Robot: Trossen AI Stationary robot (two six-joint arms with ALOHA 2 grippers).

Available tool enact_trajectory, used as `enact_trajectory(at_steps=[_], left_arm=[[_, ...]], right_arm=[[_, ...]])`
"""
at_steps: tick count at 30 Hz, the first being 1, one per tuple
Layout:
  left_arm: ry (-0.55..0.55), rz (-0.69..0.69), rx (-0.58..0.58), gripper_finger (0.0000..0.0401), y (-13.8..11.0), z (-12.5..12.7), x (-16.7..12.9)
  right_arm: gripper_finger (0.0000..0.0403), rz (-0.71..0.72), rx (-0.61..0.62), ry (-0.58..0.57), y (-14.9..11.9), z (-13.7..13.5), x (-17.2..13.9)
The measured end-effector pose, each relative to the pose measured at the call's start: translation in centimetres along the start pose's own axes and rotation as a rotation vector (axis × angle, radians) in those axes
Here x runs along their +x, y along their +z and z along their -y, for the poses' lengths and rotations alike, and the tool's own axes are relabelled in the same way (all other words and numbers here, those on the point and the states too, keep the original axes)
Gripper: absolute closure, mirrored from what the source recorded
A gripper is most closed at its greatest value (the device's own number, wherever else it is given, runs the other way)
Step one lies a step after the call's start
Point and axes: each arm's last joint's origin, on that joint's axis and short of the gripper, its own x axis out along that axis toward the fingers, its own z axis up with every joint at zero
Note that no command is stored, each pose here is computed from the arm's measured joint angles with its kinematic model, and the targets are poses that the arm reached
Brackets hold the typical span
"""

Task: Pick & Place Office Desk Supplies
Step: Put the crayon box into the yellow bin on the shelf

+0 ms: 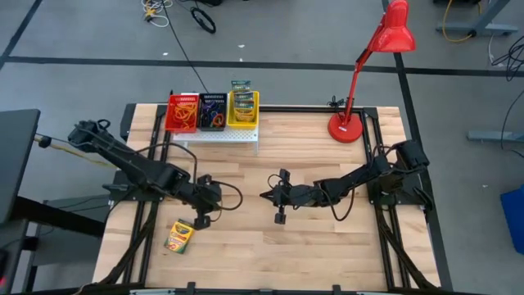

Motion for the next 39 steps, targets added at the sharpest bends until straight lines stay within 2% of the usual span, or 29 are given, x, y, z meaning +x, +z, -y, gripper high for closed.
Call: enact_trajectory(at_steps=[4, 11, 14, 22, 25, 31, 36, 39], left_arm=[[-0.035, 0.061, -0.01, 0.0388, 0.6, 0.3, 0.0], [-0.076, 0.188, -0.023, 0.0388, 1.7, 0.9, -0.2], [-0.082, 0.249, -0.038, 0.0388, 2.2, 1.1, -0.3], [-0.182, 0.451, -0.124, 0.0388, 4.2, 1.8, -1.1], [-0.192, 0.446, -0.184, 0.0388, 4.2, 1.8, -1.1], [-0.172, 0.474, -0.133, 0.0388, 4.4, 1.7, -1.2], [-0.159, 0.504, -0.185, 0.0388, 4.6, 1.6, -1.3], [-0.125, 0.375, -0.117, 0.0391, 3.6, 1.1, -0.7]], right_arm=[[0.0393, 0.06, 0.093, 0.144, 0.9, -0.2, 0.4], [0.0395, 0.008, 0.04, 0.222, 0.7, -1.6, 1.0], [0.0398, 0.007, 0.028, 0.23, 0.9, -1.5, 0.9], [0.0396, -0.023, -0.007, 0.211, 0.6, -1.4, 0.8], [0.0396, -0.031, -0.011, 0.204, 0.6, -1.4, 0.8], [0.0399, -0.049, -0.026, 0.201, 0.4, -1.3, 0.8], [0.0397, -0.05, -0.035, 0.201, 0.3, -1.3, 0.8], [0.0397, -0.06, -0.038, 0.201, 0.2, -1.3, 0.8]])
